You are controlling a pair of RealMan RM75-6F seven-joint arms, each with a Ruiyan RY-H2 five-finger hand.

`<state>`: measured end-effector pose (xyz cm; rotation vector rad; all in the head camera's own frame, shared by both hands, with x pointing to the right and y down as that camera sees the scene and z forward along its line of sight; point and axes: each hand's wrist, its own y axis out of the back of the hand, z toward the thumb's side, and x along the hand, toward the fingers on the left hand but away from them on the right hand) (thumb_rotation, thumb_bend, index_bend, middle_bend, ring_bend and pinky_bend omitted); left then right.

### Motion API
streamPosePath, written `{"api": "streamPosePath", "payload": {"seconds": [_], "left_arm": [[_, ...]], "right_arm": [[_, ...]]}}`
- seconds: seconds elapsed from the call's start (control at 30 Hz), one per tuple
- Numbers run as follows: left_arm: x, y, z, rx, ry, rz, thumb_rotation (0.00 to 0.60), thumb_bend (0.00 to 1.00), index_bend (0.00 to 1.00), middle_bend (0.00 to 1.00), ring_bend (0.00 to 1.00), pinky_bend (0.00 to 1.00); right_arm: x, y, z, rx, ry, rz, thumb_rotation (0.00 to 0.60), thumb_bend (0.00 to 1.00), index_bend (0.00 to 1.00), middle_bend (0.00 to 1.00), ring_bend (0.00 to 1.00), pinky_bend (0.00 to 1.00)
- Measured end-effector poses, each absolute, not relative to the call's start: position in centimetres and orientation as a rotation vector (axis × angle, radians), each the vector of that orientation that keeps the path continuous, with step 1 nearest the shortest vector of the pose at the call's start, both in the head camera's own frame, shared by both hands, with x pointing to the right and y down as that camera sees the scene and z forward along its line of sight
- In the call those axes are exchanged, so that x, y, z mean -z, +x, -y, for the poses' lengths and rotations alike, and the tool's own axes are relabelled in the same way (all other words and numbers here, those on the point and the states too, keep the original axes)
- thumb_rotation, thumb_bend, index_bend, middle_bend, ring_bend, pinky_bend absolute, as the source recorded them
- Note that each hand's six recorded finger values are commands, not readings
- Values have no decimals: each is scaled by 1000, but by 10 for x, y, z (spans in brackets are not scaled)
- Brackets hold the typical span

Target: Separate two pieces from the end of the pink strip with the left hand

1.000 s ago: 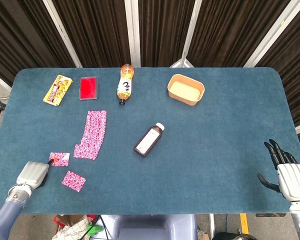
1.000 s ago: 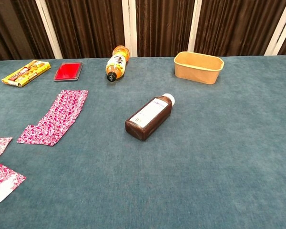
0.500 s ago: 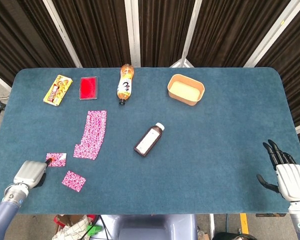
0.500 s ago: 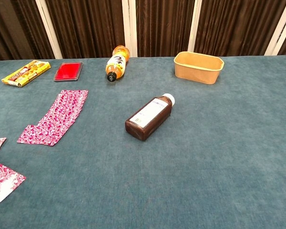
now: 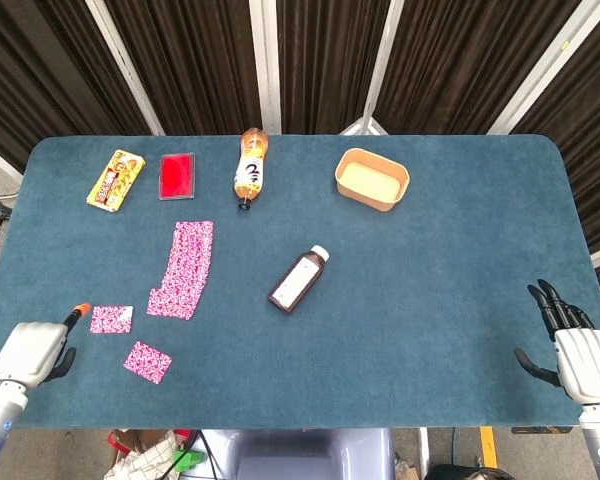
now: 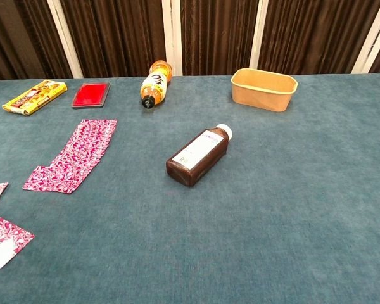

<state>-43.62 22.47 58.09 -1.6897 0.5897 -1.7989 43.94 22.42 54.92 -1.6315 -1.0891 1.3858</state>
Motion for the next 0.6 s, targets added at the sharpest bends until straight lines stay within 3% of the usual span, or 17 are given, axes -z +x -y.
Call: {"api": "streamPosePath", "payload": {"seconds": [0.1, 0.2, 0.3, 0.6], "left_arm": [[-573, -442, -234, 1804, -1687, -660, 600, 284, 128, 129, 61, 197], [-568, -445, -240, 1766, -1695, -735, 600, 229, 124, 30, 0, 121], [-558, -450, -240, 1688, -1662, -815, 600, 194, 123, 1, 0, 78], [-530, -467, -248, 1505, -1535, -959, 600, 182, 121, 2, 0, 73]], "right_arm": [[-549, 440, -223, -1386, -1629, 1097, 600, 300, 0, 50, 202, 212], [-549, 442, -225, -1401, -1627, 1098, 600, 300, 0, 50, 202, 201], [-549, 443, -226, -1415, -1631, 1092, 600, 300, 0, 50, 202, 198], [-547, 443, -225, -1417, -1611, 1087, 600, 300, 0, 50, 199, 197]]}}
